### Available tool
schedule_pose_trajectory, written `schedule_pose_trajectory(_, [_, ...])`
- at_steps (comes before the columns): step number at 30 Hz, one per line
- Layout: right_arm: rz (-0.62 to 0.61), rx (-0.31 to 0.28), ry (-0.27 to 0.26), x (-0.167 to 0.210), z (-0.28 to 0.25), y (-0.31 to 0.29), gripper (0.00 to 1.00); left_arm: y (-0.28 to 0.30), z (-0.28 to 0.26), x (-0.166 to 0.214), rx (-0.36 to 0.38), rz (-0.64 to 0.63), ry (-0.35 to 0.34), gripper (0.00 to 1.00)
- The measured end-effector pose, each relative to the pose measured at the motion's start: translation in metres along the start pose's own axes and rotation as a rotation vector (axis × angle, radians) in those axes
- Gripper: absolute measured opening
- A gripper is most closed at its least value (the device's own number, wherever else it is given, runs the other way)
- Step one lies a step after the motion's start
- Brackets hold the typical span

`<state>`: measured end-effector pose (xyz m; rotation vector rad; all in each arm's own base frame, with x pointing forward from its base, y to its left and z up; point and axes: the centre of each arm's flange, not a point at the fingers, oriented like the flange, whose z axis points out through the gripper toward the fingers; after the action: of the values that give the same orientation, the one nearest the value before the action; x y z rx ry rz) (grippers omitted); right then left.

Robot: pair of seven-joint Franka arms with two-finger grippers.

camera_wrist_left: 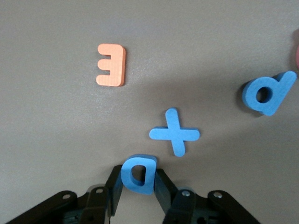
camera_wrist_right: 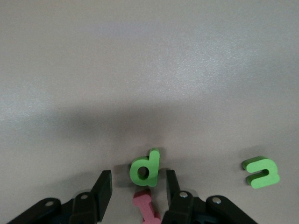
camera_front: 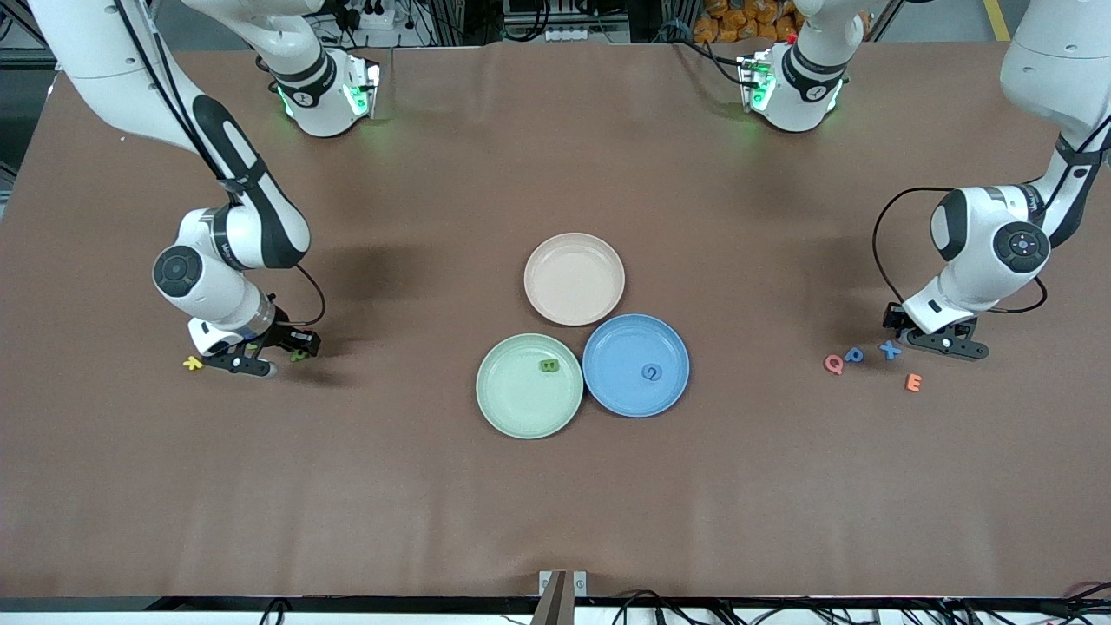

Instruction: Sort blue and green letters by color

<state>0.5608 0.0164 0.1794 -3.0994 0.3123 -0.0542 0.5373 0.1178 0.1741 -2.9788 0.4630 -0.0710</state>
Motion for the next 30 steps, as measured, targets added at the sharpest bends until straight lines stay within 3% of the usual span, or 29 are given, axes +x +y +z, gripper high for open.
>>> schedule_pose_trajectory(26, [0.004,-0.004,0.004,0.005,0.005,0.006,0.39,0.014,-0.043,0.017,-0.003,-0.013,-0.003,0.35])
schedule_pose_trajectory(30, [0.004,-0.004,0.008,0.006,0.004,0.006,0.27,0.026,-0.054,0.026,-0.023,-0.029,0.009,0.35])
